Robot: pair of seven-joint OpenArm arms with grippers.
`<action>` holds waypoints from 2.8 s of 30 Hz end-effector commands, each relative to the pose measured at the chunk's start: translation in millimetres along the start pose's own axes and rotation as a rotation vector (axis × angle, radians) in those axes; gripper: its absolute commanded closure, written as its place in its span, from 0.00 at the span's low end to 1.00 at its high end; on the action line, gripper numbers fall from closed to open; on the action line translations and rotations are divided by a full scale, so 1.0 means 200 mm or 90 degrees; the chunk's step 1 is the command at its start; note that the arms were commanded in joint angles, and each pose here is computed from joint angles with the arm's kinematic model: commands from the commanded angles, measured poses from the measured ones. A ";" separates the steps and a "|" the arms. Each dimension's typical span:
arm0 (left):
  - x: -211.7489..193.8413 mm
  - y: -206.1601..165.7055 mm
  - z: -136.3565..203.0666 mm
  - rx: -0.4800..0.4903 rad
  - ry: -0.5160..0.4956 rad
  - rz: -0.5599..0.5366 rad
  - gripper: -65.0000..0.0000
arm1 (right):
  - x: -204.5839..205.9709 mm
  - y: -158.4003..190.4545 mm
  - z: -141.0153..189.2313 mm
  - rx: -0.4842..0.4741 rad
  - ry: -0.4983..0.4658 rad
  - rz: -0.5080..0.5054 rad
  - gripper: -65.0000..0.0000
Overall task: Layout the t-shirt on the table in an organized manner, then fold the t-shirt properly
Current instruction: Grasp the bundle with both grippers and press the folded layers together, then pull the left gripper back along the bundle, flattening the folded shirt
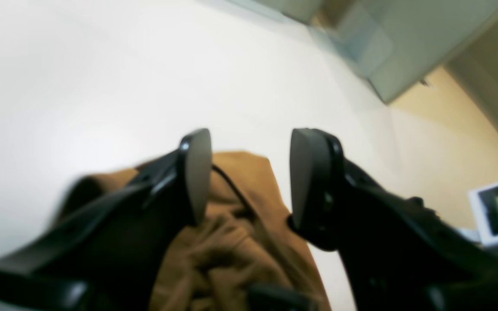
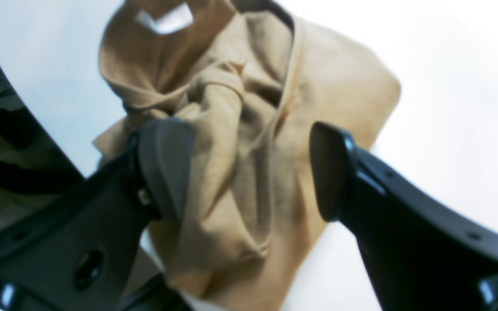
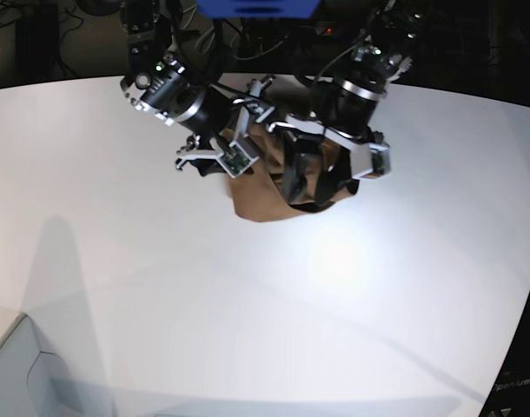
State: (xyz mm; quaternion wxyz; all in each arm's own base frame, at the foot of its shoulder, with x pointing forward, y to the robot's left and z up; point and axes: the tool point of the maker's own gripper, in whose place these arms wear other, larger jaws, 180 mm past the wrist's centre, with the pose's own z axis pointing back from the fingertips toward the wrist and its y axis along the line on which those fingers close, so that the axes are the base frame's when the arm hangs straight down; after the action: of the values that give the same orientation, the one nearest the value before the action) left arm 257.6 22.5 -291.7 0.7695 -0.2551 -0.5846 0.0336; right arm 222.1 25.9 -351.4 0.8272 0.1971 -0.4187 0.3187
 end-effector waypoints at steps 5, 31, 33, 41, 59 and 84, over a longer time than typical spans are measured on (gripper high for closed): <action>-0.03 0.16 -0.03 0.044 0.003 -0.019 0.56 | 0.05 0.01 0.02 0.003 -0.028 -0.003 0.33; -0.05 0.64 -0.19 0.177 0.014 -0.057 0.56 | -0.09 0.49 0.04 0.191 0.022 0.108 0.33; 0.00 0.59 -0.17 0.164 -0.002 -0.059 0.56 | -0.10 0.44 0.04 0.172 0.025 0.102 0.33; 0.25 0.45 -0.01 0.134 -0.088 0.004 0.56 | -0.07 0.20 0.09 0.087 0.017 0.089 0.33; -0.29 0.48 0.28 0.187 0.094 0.076 0.05 | -0.12 -0.26 0.19 -0.075 0.037 0.049 0.33; -0.57 0.55 -0.10 0.152 0.186 0.024 1.00 | -0.17 -0.44 0.27 -0.150 0.045 0.014 0.33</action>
State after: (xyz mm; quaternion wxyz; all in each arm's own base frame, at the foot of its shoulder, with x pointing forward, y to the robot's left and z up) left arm 271.1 68.8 -434.7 0.8566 -0.1848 -0.4753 0.0784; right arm 232.6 -84.5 -363.4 0.8654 0.0770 -0.4058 0.2838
